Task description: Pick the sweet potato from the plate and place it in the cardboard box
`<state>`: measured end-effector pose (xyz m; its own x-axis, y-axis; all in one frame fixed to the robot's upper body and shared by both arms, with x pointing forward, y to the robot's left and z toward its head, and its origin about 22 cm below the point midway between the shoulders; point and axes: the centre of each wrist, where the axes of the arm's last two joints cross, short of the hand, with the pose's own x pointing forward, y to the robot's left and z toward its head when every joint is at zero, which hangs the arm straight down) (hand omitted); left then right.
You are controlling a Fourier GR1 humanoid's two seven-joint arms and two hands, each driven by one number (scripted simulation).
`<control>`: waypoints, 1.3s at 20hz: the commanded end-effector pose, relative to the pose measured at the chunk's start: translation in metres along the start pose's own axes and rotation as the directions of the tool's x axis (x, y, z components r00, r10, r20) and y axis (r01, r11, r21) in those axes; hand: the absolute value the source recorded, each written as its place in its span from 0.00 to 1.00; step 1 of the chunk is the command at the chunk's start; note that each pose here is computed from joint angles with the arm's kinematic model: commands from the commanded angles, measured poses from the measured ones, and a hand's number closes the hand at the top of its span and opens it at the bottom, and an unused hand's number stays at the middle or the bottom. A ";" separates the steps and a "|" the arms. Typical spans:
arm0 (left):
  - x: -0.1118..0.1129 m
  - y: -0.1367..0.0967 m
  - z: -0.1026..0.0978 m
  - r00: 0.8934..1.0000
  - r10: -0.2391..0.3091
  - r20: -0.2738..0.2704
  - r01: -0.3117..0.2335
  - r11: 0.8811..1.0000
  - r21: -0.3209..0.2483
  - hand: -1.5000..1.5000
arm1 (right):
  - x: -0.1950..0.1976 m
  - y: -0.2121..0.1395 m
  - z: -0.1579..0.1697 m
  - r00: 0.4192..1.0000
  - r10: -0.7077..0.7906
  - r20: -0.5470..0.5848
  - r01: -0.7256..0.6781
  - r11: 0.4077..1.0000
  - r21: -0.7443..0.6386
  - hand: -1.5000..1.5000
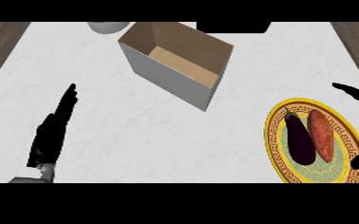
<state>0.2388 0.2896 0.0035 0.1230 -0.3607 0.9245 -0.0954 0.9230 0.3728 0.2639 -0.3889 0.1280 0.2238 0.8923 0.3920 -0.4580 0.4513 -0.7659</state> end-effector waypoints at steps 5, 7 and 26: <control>0.026 -0.009 -0.010 1.000 -0.008 0.008 0.008 1.000 0.013 0.50 | -0.020 0.017 0.003 0.995 0.046 -0.084 -0.044 0.999 0.024 0.00; 0.003 -0.018 0.002 1.000 0.016 0.010 -0.016 1.000 -0.009 0.50 | -0.010 0.029 -0.022 0.996 0.032 -0.088 -0.029 0.999 0.029 0.00; 0.000 0.000 -0.002 1.000 0.005 0.002 -0.005 1.000 0.014 0.50 | -0.012 0.042 -0.021 0.995 0.022 -0.097 -0.021 1.000 0.013 0.00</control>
<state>0.2360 0.2832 0.0129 0.1218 -0.3594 0.9252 -0.1045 0.9223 0.3720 0.2564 -0.3868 0.0798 0.2890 0.9003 0.3255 -0.4749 0.4301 -0.7678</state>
